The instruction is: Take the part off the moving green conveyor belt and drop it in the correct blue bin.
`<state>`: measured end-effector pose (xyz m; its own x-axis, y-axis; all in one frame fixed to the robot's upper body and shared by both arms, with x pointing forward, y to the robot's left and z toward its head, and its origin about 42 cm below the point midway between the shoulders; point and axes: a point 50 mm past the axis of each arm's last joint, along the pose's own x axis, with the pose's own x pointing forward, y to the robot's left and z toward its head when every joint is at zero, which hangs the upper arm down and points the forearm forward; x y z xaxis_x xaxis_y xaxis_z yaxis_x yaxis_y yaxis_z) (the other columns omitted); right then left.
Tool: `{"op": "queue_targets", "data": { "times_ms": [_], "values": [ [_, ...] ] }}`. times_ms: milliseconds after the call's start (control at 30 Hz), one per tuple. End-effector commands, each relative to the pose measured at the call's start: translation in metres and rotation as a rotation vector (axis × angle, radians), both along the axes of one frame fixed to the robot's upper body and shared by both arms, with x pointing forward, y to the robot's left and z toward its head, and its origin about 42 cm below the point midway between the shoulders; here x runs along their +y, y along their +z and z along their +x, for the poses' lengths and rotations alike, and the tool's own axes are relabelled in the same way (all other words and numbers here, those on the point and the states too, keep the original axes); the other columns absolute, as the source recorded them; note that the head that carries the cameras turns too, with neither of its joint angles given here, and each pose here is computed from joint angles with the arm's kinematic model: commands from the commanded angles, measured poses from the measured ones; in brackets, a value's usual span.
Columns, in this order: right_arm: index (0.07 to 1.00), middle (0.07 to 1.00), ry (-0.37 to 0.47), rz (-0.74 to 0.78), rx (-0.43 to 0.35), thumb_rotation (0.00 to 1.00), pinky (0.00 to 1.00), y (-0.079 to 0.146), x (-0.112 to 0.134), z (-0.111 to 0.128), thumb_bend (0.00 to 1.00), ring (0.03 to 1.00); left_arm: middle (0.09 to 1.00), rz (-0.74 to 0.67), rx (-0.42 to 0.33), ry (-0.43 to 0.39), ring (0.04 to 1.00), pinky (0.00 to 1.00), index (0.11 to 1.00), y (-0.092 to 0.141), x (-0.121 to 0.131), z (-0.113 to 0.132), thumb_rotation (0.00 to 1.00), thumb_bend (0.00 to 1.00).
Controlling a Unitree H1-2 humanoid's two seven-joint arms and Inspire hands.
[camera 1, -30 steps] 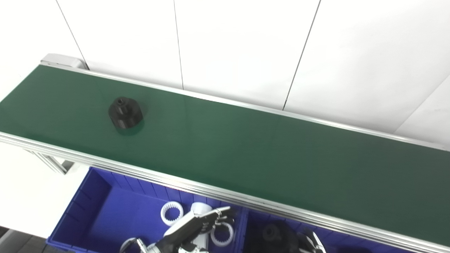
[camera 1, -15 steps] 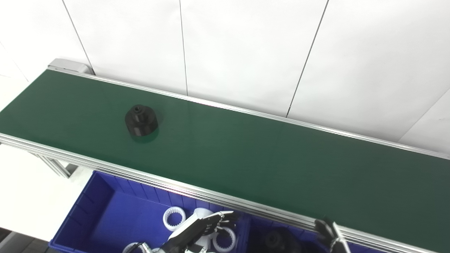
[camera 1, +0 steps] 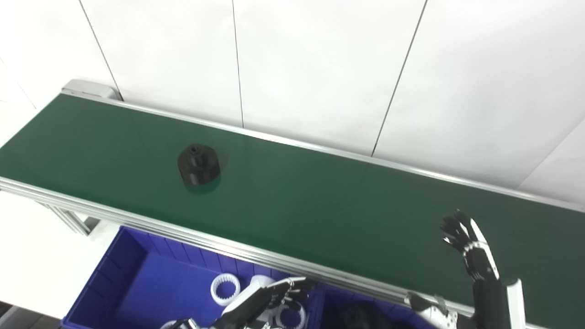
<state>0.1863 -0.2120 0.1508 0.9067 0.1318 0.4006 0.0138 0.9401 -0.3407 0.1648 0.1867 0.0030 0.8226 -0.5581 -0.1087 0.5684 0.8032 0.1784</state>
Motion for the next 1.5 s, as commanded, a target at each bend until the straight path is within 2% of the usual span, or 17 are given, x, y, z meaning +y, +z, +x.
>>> {"op": "queue_targets", "data": {
  "times_ms": [0,167,333,500,633,733,800,900,967,1100,1267,1400,1467],
  "values": [
    [0.899,0.857,0.008,-0.019,-0.037,0.52,0.72,0.016,0.004,0.008,0.82,0.824,0.864,-0.027,-0.066,0.010,0.821,0.73,0.843,0.011,0.003,0.007,0.67,0.86],
    [0.891,0.844,0.035,-0.037,-0.046,0.47,0.71,0.029,0.013,0.027,0.81,0.816,0.861,-0.072,-0.051,0.037,0.820,0.73,0.830,0.013,0.005,0.002,0.66,0.86],
    [0.885,0.844,0.054,-0.046,-0.027,0.43,0.75,0.039,0.020,0.040,0.81,0.820,0.856,-0.108,-0.039,0.047,0.815,0.72,0.826,0.015,0.008,-0.001,0.65,0.84],
    [0.900,0.863,0.083,-0.078,0.008,0.43,0.76,0.050,0.034,0.059,0.81,0.830,0.867,-0.133,-0.022,0.038,0.832,0.74,0.832,0.015,0.017,0.000,0.66,0.84],
    [0.897,0.859,0.111,-0.097,0.006,0.44,0.77,0.057,0.052,0.076,0.81,0.829,0.867,-0.128,-0.023,0.028,0.826,0.75,0.853,0.015,0.026,0.003,0.67,0.81],
    [0.897,0.861,0.117,-0.117,0.009,0.45,0.77,0.059,0.064,0.089,0.82,0.830,0.885,-0.097,-0.030,0.013,0.853,0.77,0.883,0.016,0.033,0.004,0.71,0.80],
    [0.906,0.874,0.119,-0.144,0.020,0.45,0.75,0.061,0.071,0.098,0.82,0.832,0.888,-0.090,-0.027,-0.002,0.851,0.75,0.895,0.017,0.038,0.004,0.73,0.80],
    [0.913,0.884,0.114,-0.205,0.047,0.47,0.71,0.067,0.082,0.110,0.83,0.828,0.882,-0.095,-0.027,0.017,0.840,0.72,0.897,0.017,0.040,0.002,0.74,0.80],
    [0.912,0.878,0.117,-0.234,0.064,0.46,0.72,0.069,0.088,0.118,0.83,0.824,0.872,-0.108,-0.027,0.039,0.831,0.70,0.882,0.018,0.041,-0.002,0.71,0.83],
    [0.915,0.876,0.127,-0.269,0.086,0.46,0.75,0.072,0.099,0.132,0.82,0.829,0.874,-0.135,-0.023,0.054,0.829,0.70,0.883,0.019,0.044,-0.004,0.69,0.79],
    [0.927,0.859,0.135,-0.328,0.095,0.46,0.73,0.078,0.115,0.149,0.84,0.816,0.868,-0.124,-0.032,0.071,0.812,0.70,0.884,0.021,0.046,-0.006,0.72,0.74],
    [0.937,0.866,0.154,-0.371,0.097,0.50,0.74,0.084,0.127,0.162,0.85,0.834,0.873,-0.118,-0.031,0.064,0.826,0.74,0.888,0.021,0.047,-0.007,0.77,0.78],
    [0.941,0.865,0.167,-0.391,0.103,0.51,0.71,0.088,0.133,0.168,0.86,0.826,0.868,-0.118,-0.031,0.062,0.832,0.77,0.877,0.021,0.047,-0.008,0.79,0.82]
  ]
}}
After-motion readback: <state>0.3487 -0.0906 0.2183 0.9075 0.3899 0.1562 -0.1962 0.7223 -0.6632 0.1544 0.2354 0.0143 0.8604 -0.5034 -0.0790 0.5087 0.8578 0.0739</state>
